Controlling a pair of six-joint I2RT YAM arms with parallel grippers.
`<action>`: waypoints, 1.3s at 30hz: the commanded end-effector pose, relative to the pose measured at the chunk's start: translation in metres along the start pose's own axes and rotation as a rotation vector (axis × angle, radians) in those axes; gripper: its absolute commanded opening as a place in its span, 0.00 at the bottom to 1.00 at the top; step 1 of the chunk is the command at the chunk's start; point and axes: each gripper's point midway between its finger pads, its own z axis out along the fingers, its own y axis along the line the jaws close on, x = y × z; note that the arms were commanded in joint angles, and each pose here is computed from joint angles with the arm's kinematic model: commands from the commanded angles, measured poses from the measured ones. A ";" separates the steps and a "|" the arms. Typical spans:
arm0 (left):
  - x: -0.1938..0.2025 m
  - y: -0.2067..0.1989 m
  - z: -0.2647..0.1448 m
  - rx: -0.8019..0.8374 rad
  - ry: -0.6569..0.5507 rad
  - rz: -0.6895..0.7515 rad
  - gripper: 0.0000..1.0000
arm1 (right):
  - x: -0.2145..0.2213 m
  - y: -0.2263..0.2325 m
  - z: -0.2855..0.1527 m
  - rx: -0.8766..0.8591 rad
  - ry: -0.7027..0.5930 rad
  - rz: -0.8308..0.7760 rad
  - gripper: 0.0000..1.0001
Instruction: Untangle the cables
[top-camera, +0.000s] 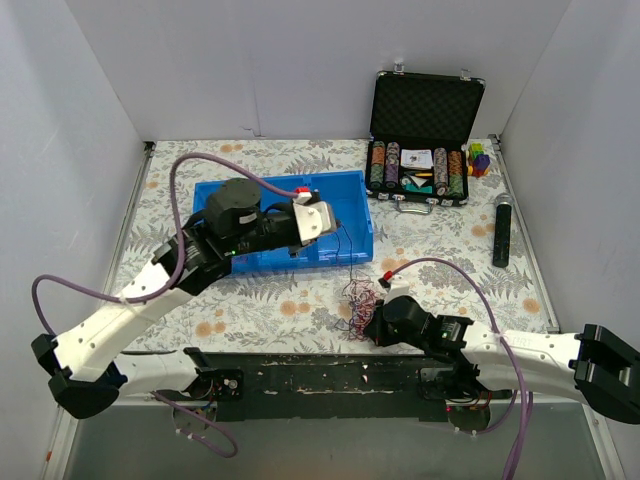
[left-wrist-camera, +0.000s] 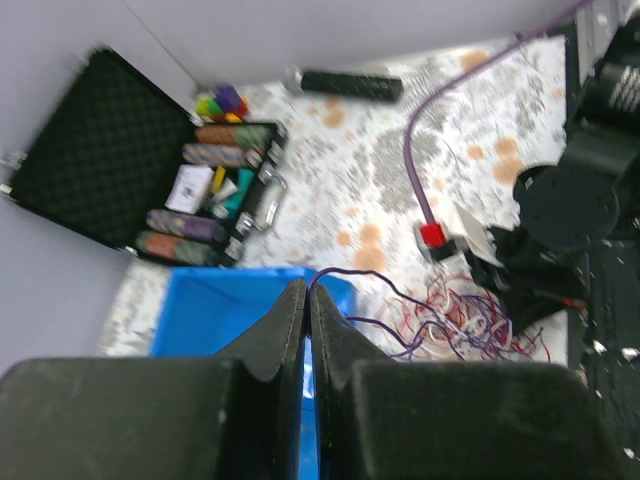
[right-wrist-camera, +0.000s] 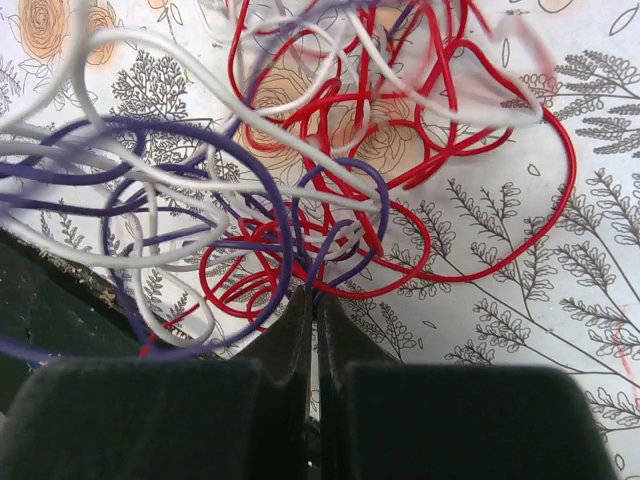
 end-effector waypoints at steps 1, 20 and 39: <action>-0.044 0.026 -0.029 -0.111 -0.060 0.092 0.00 | 0.016 -0.013 0.000 0.048 0.064 -0.021 0.01; -0.250 0.157 -0.180 -0.979 -0.592 0.514 0.00 | 0.026 -0.023 0.000 0.092 0.102 -0.028 0.01; -0.188 0.188 -0.157 -1.156 -0.382 0.516 0.00 | 0.026 -0.023 -0.002 0.074 0.084 -0.008 0.01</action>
